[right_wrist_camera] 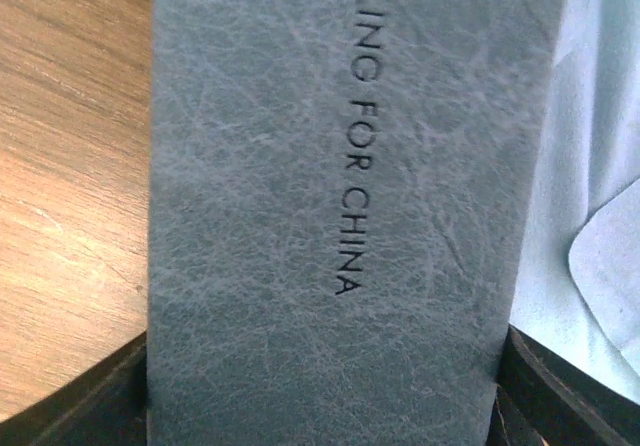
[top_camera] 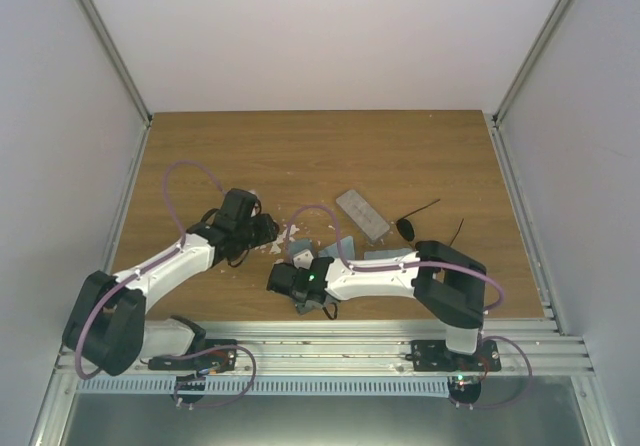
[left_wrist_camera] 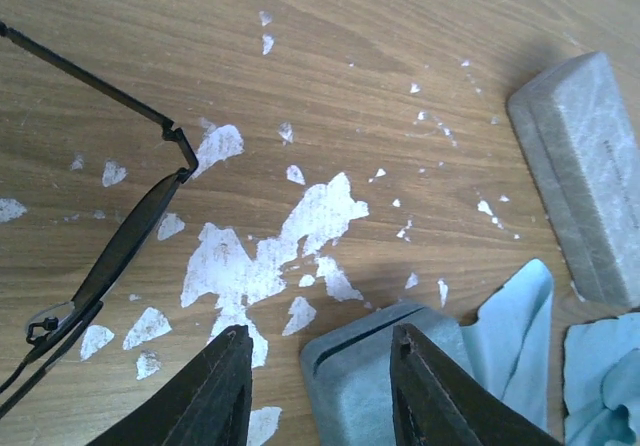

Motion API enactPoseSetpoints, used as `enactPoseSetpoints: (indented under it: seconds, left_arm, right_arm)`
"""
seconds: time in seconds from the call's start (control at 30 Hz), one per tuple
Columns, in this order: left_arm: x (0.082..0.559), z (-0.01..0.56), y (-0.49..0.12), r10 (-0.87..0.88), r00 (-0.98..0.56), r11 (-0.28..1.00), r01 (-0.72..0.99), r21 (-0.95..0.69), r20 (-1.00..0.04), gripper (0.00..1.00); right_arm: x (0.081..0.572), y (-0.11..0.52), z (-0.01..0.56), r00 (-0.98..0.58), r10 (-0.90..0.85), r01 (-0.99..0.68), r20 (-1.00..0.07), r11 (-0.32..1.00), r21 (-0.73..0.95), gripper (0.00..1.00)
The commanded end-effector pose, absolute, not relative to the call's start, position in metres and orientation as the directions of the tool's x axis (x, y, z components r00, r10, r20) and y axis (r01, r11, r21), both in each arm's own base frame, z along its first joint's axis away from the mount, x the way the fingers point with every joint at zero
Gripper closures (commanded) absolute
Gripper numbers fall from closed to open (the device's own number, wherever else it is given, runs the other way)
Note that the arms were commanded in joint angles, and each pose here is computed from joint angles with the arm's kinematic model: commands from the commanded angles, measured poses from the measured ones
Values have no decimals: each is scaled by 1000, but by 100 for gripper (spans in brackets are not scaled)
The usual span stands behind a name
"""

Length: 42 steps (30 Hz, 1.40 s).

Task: Organize the sunglasses
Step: Pick up the sunglasses case from the center of the board.

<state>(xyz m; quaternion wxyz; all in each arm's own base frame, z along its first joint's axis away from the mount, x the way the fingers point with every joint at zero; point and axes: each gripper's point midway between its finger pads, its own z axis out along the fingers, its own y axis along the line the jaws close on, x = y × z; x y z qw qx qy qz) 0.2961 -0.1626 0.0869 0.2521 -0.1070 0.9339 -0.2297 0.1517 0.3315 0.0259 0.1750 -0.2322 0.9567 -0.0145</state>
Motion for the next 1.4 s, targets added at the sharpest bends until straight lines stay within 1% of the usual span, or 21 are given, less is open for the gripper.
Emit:
enactPoseSetpoints:
  seconds: [0.0,0.1,0.2,0.33,0.4,0.5,0.6,0.73,0.8,0.9,1.1,1.23,1.37]
  left_arm:
    - [298,105,-164,-317,-824,857,-37,-514,-469,59]
    - [297,112,-162,-326,-817,850,-33,-526,-476,56]
    - [296,126,-163,-340,-808,823,-9,-567,-481,53]
    - [293,157,-168,-350,-792,755,77,-651,-500,45]
    - [288,177,-174,-352,-785,697,143,-702,-510,40]
    - [279,213,-186,-350,-773,583,263,-769,-530,30]
    - [268,251,-200,-337,-757,455,389,-801,-560,19]
    - [251,285,-213,-308,-735,312,522,-794,-604,6]
    - [246,297,-215,-307,-722,270,558,-785,-620,2]
    - [247,305,-216,-311,-719,254,567,-783,-622,1]
    - [249,315,-219,-345,-751,178,537,-825,-563,1]
    - [251,328,-216,-413,-734,137,535,-834,-539,2]
    - [251,337,-218,-422,-732,118,541,-833,-535,3]
  right_arm:
    - [159,330,39,-824,-421,-400,-380,906,-137,34]
    - [168,337,54,-786,-434,-427,-439,896,-121,36]
    - [179,346,75,-740,-443,-476,-506,877,-70,37]
    - [208,353,112,-703,-371,-538,-607,836,112,37]
    - [222,349,135,-700,-307,-568,-645,786,242,37]
    - [244,341,169,-682,-222,-615,-697,690,382,37]
    - [265,327,201,-686,-139,-636,-715,592,495,37]
    - [262,326,240,-701,-85,-678,-708,389,624,37]
    - [254,329,259,-707,-75,-690,-703,289,663,37]
    - [239,334,282,-713,-71,-700,-698,148,699,37]
    - [220,336,318,-756,-46,-652,-653,-40,757,37]
    - [217,337,329,-775,-40,-627,-631,-82,775,37]
    - [216,338,328,-784,-58,-613,-618,-92,785,37]
